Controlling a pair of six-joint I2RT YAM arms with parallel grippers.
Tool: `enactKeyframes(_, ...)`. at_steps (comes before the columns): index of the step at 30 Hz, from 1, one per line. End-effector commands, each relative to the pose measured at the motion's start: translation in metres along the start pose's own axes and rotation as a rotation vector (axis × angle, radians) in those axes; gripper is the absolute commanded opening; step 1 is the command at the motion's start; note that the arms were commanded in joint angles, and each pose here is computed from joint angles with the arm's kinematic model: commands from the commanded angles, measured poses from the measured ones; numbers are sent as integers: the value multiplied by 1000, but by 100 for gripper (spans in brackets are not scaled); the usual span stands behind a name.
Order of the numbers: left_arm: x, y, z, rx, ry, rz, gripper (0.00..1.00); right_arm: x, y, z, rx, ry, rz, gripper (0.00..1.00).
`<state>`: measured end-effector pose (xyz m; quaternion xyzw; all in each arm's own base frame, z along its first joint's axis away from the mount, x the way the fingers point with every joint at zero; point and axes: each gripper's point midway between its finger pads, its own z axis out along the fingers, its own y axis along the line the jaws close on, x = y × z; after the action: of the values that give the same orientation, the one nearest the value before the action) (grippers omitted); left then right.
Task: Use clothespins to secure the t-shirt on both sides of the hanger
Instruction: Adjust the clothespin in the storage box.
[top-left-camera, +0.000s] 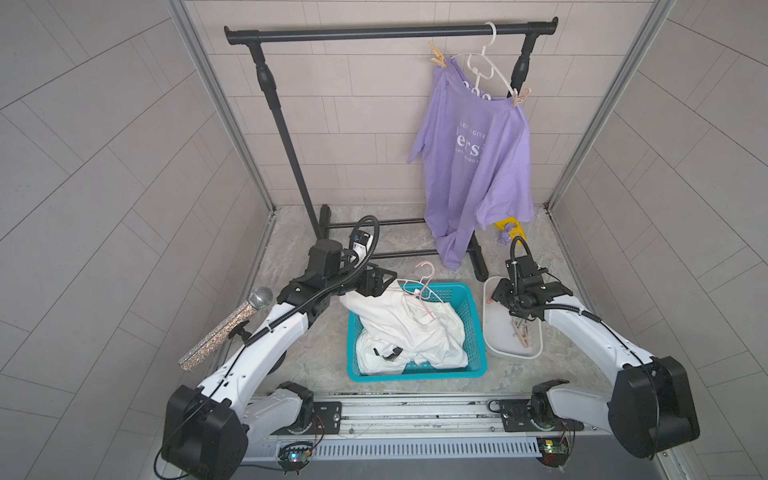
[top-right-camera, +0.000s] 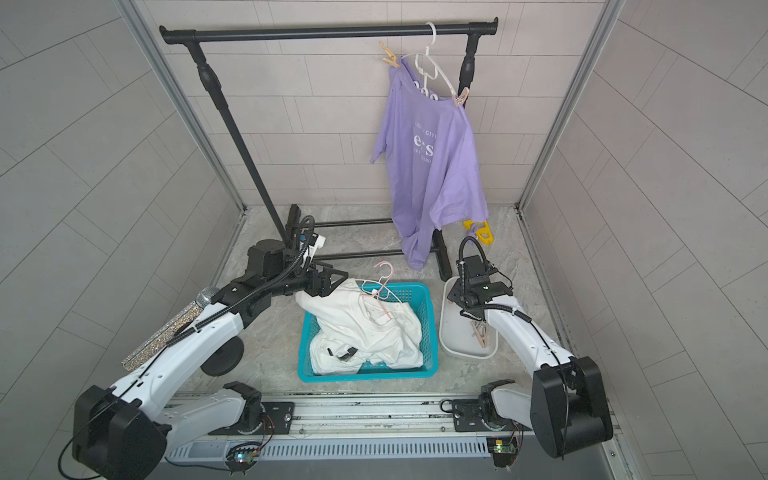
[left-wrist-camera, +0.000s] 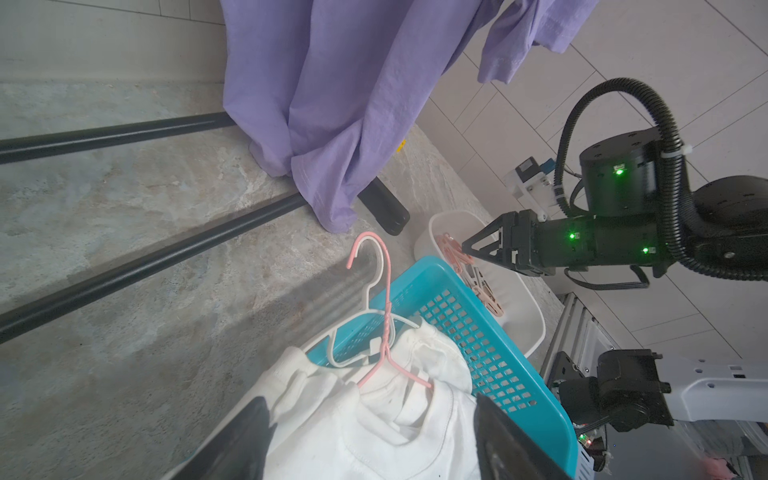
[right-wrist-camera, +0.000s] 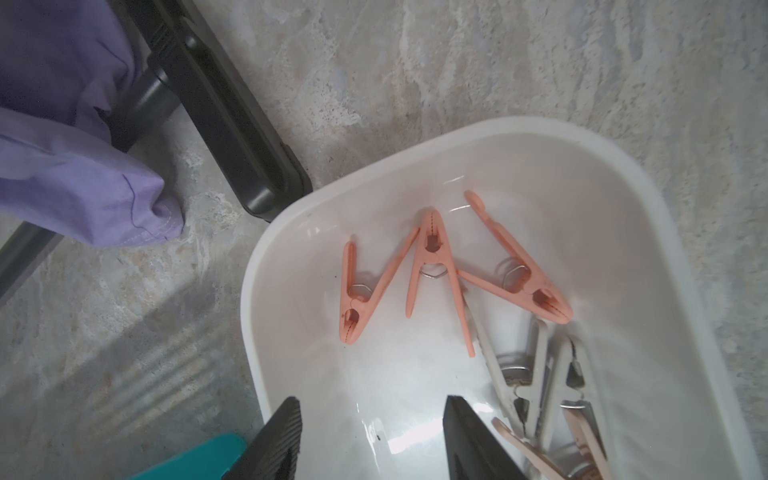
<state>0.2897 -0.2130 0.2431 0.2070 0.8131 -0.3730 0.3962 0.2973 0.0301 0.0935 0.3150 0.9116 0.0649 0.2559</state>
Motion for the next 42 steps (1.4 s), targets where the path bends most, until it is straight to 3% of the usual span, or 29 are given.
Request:
enactKeyframes(1,-9,-7,-5,17,-49,29,81,-9,1,10,2,-42,109,54)
enactKeyframes(15,-9,-7,-2,29,-57,17,81,-4,7,48,26,10,204,39)
enactKeyframes(42,-7,-8,1,40,-45,11,81,0,-20,76,119,24,238,34)
